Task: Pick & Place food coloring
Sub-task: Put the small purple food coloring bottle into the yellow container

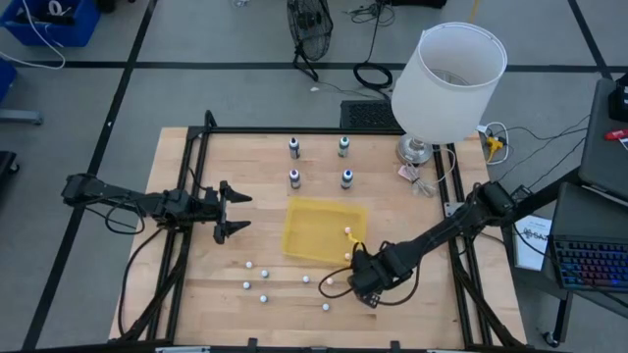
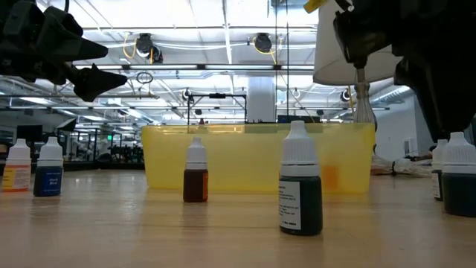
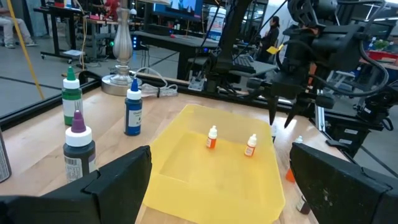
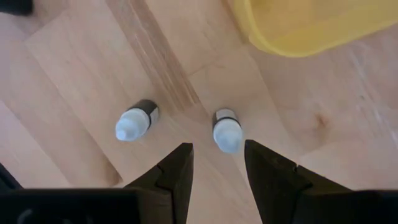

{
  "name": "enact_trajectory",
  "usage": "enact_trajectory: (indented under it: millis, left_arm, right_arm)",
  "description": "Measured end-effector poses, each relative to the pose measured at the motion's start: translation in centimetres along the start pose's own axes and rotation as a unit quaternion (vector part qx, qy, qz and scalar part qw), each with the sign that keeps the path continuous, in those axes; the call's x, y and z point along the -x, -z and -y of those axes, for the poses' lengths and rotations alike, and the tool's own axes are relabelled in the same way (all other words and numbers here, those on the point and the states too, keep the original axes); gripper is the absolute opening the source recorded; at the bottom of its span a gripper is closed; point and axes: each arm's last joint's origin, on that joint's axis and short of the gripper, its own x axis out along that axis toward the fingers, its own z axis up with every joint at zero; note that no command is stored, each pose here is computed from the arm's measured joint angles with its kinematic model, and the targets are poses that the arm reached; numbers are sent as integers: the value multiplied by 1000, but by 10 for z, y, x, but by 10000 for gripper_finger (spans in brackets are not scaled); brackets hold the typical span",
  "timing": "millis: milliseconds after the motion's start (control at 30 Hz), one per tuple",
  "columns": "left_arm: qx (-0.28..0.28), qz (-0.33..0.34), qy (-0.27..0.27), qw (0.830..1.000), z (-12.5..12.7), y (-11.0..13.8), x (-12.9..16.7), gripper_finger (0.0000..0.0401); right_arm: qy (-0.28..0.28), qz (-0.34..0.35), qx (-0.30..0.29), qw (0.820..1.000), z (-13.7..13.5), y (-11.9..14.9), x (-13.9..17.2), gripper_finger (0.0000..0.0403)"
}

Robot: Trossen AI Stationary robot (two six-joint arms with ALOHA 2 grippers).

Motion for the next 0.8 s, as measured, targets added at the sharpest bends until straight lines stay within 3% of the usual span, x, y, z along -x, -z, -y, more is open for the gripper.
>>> enact_trajectory:
  millis: [233, 500, 800]
  left_arm:
    - [0, 0, 0, 1000, 0, 0, 0, 379]
    - [0, 0, 0, 1000, 0, 0, 0, 379]
    - [0, 0, 0, 1000, 0, 0, 0, 379]
  right_arm:
    - [2, 0, 5, 1000, 6, 1, -12, 130]
    - [-37, 13, 6, 999, 8, 1, -31, 130]
    - [-29, 5, 2, 1000, 12, 1, -33, 130]
